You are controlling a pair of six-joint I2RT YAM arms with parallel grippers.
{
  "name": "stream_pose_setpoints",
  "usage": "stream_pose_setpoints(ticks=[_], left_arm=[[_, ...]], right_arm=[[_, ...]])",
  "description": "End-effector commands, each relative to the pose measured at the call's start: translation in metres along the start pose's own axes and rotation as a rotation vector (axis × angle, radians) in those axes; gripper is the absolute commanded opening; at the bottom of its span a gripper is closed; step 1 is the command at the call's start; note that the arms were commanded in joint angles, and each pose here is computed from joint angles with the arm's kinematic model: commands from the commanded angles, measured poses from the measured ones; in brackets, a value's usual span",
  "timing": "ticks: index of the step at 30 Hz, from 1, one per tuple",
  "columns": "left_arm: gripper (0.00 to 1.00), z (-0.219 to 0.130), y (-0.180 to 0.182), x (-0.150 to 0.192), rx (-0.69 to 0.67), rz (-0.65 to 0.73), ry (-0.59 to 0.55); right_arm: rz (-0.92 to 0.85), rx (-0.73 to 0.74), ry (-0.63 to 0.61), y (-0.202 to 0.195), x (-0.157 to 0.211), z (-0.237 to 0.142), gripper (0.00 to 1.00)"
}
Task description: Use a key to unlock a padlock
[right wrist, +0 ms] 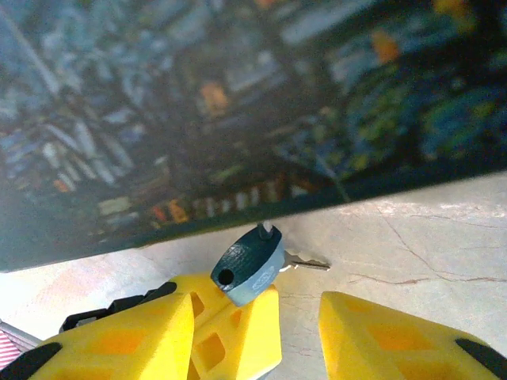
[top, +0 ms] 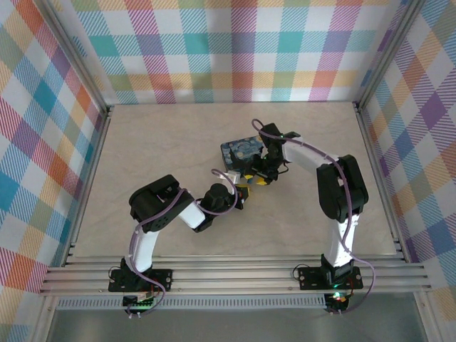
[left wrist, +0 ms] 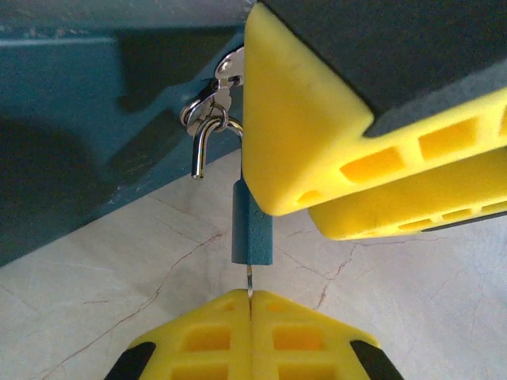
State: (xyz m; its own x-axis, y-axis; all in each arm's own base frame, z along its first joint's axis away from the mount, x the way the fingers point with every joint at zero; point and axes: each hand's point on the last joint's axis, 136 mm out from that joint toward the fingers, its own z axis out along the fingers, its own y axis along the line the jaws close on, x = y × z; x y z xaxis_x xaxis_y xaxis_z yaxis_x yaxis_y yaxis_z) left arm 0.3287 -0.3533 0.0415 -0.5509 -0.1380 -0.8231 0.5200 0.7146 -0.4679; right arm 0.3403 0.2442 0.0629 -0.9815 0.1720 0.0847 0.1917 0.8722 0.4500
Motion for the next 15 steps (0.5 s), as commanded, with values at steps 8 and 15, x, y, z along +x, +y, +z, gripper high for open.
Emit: stream_pose_setpoints(ticks=[8, 15], left_arm=[[0.00, 0.000, -0.011, -0.008, 0.022, 0.015, 0.009], [0.00, 0.002, -0.016, -0.016, 0.037, 0.008, -0.006]], right_arm=[[0.009, 0.024, 0.039, -0.002, 0.003, 0.010, 0.45], [0.014, 0.048, 0.044, -0.009, 0.003, 0.014, 0.43]])
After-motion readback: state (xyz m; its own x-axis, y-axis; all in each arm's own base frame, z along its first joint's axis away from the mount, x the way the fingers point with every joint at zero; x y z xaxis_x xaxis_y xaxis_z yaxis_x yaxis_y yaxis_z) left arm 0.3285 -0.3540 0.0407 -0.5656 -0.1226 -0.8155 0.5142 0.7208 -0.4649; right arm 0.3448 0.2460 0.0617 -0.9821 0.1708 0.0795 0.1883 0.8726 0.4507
